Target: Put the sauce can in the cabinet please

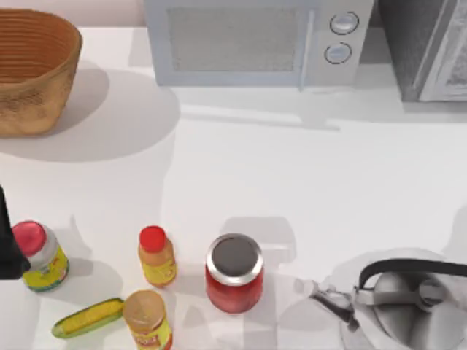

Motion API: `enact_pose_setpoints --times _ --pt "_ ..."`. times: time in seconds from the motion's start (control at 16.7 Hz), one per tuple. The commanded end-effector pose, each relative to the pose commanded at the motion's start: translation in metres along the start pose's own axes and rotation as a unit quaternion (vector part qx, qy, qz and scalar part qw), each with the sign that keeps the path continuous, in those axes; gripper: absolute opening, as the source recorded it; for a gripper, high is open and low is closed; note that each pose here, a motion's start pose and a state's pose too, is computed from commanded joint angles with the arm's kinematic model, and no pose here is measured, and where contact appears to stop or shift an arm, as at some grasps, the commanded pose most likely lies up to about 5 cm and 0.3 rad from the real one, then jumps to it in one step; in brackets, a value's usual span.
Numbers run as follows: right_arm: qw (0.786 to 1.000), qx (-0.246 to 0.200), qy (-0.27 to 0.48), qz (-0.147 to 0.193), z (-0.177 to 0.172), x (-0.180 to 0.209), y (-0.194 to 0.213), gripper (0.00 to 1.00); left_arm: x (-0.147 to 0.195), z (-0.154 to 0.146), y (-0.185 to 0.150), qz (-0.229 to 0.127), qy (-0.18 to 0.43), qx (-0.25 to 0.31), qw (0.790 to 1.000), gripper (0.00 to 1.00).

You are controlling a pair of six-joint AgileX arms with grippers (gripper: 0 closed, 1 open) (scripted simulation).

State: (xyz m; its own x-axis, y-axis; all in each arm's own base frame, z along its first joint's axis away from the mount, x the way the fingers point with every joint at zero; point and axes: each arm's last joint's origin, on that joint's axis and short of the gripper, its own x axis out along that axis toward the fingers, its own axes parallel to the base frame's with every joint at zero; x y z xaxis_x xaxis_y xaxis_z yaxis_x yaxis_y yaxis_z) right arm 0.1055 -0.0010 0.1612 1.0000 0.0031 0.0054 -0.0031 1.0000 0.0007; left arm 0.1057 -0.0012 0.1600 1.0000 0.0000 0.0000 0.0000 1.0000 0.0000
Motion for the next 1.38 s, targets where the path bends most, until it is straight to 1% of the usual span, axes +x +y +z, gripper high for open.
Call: enact_pose_setpoints --times 0.36,0.48,0.6,0.72,0.84,1.2,1.38 --pt "1.0 0.001 0.004 0.001 -0.002 0.0 0.0 0.0 0.0 0.0 0.0 0.0 0.0 0.0 1.0 1.0" --pt "1.0 0.001 0.008 0.004 0.006 0.001 0.001 0.0 0.0 0.0 0.0 0.0 0.0 0.0 1.0 1.0" --pt "1.0 -0.001 0.016 0.007 0.024 0.001 0.002 0.0 0.0 0.0 0.0 0.0 0.0 0.0 1.0 1.0" --pt "1.0 -0.003 0.024 0.009 0.052 0.004 0.004 0.0 0.0 0.0 0.0 0.0 0.0 0.0 1.0 1.0" --pt "1.0 -0.005 0.028 0.01 0.091 0.009 0.006 0.0 0.0 0.0 0.0 0.0 0.0 0.0 1.0 1.0" --pt "1.0 -0.012 0.016 0.007 0.233 0.046 0.017 0.0 0.0 0.0 0.0 0.0 0.0 0.0 1.0 1.0" --pt "1.0 -0.009 0.005 0.003 0.293 0.073 0.024 0.0 0.0 0.0 0.0 0.0 0.0 0.0 1.0 1.0"
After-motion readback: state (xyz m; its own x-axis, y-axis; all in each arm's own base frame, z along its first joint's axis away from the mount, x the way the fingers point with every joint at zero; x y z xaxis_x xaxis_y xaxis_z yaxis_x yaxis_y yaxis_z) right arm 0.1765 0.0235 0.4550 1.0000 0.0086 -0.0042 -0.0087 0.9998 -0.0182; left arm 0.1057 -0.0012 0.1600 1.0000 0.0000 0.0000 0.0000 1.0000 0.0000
